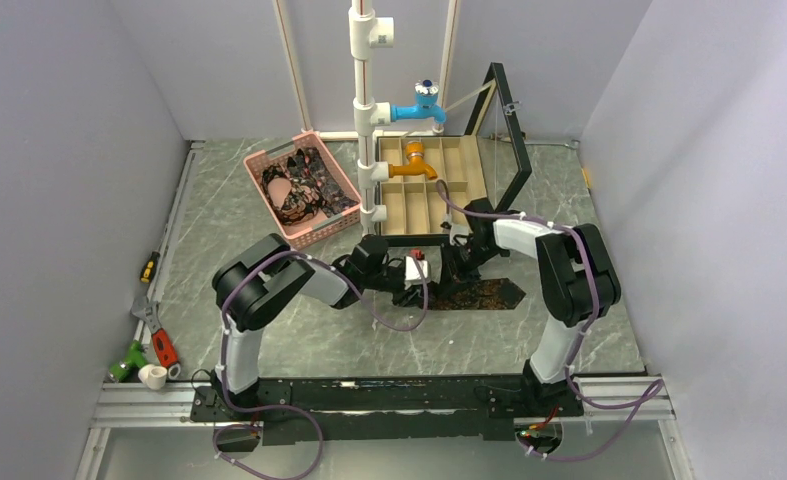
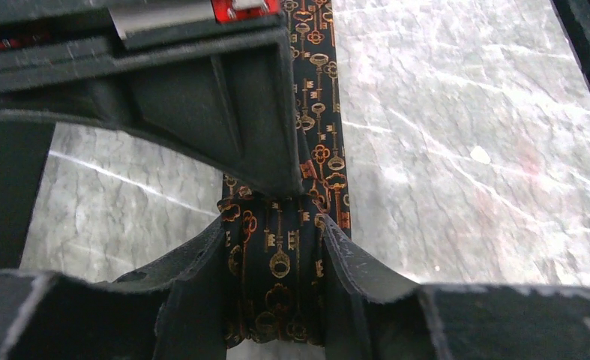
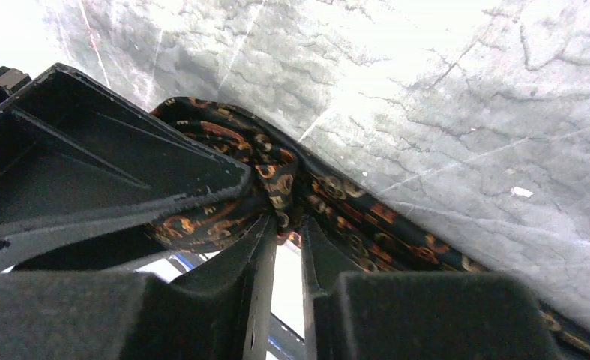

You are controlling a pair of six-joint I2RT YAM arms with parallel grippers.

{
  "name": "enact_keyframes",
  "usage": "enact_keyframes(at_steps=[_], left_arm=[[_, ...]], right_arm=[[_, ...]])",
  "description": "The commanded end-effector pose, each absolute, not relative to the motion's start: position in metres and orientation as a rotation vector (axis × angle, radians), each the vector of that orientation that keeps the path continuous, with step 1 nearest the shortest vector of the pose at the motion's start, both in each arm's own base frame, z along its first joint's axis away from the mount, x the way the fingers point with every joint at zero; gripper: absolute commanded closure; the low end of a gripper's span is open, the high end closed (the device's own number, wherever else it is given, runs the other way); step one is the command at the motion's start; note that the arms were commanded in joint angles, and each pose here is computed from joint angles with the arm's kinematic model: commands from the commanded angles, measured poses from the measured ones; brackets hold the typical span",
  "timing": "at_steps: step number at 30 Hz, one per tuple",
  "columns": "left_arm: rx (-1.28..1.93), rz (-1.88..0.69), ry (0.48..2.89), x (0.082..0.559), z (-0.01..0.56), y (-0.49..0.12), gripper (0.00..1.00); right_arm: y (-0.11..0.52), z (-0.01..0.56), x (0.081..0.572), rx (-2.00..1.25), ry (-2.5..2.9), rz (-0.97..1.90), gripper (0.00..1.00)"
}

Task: Roll the ties
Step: Roll the tie at the center of the board.

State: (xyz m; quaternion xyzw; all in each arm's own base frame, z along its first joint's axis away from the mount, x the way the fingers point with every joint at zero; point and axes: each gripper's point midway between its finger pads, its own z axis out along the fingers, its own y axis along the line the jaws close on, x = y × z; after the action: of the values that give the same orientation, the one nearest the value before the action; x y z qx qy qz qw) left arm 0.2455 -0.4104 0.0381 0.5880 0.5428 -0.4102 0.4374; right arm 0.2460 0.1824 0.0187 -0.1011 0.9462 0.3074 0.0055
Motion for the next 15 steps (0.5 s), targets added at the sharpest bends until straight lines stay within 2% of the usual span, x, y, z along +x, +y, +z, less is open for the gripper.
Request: enact_keyframes(at_steps=[1,5,10,15], left_arm=[[1.557,-1.01,1.548,0.223,-0.002,-0.372,0.74],[1.571,-1.008,1.557,0.219,-0.005,-0.364,0.7],[1.561,-1.026,1.554,0.221,-0.003,-0.368,0.64],[1.574,-1.033,1.549,0.219,-0.005,-0.368,0.63]], right_arm=[[0.181,0.037,0.254,-0.358,2.872,0.966,0.77],[0.187,0.048,0.253,-0.348,2.824,1.056,0.67],[0.203,0.045,0.251,-0.328,2.814,1.175,0.67],[0.202,0.028,0.244,-0.334,2.865,1.143,0.68]])
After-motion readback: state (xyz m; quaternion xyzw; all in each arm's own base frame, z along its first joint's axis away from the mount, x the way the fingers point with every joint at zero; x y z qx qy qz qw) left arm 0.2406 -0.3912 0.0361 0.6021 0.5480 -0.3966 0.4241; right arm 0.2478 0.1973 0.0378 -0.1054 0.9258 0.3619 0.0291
